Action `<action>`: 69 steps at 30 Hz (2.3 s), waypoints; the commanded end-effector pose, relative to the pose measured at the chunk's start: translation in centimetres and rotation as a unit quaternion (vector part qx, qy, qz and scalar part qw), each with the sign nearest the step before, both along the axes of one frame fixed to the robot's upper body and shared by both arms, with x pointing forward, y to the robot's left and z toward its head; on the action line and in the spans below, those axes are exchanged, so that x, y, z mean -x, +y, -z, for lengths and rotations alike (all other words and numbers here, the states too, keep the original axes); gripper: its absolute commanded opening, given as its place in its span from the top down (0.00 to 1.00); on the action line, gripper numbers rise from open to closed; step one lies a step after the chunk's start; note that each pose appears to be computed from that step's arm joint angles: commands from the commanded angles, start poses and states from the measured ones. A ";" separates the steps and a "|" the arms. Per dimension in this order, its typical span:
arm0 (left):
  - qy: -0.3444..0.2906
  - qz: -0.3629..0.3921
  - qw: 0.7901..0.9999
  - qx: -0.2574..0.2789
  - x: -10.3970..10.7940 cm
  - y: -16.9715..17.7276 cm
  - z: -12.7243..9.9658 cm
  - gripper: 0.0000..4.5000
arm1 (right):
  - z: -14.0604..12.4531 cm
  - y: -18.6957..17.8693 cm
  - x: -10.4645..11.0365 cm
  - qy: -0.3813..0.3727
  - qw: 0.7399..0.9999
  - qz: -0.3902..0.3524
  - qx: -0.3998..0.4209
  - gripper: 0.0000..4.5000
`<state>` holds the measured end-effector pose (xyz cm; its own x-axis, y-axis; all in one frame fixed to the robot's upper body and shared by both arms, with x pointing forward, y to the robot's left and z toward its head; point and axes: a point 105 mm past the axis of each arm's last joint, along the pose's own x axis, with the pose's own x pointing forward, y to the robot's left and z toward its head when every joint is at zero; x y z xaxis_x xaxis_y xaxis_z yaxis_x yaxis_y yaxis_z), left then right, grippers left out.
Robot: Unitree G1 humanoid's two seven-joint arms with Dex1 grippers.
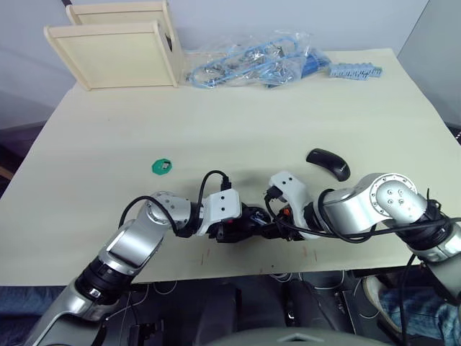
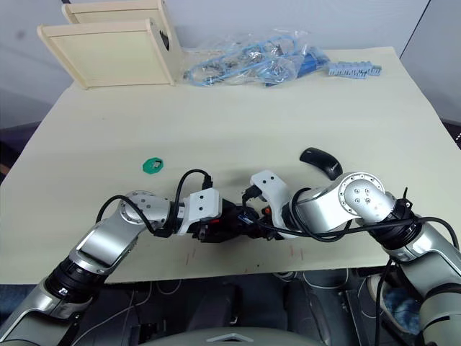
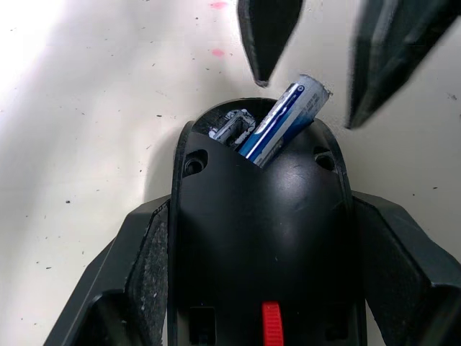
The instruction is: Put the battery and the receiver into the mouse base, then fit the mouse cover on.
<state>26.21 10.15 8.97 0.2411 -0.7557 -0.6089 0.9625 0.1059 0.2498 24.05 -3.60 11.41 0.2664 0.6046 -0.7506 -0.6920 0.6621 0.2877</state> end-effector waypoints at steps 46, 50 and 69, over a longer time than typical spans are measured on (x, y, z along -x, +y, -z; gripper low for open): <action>0.029 -0.010 0.999 -0.026 0.6 0.8 1.2 0.34 | 1.7 -0.4 1.0 -0.331 0.894 -0.148 -0.263 0.99; 0.030 -0.010 0.999 -0.026 0.6 0.8 1.1 0.34 | 2.4 -0.4 0.7 -0.327 0.898 -0.139 -0.258 0.99; 0.034 -0.010 0.999 -0.026 0.8 0.6 1.2 0.34 | 9.8 -0.2 1.3 -0.187 0.960 -0.151 -0.144 0.99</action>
<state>26.08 10.70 8.67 0.2435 -0.7315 -0.6369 0.9669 0.1312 0.2189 24.22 -3.16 6.38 0.3176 0.9160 -0.2450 -0.9435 0.3310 0.0141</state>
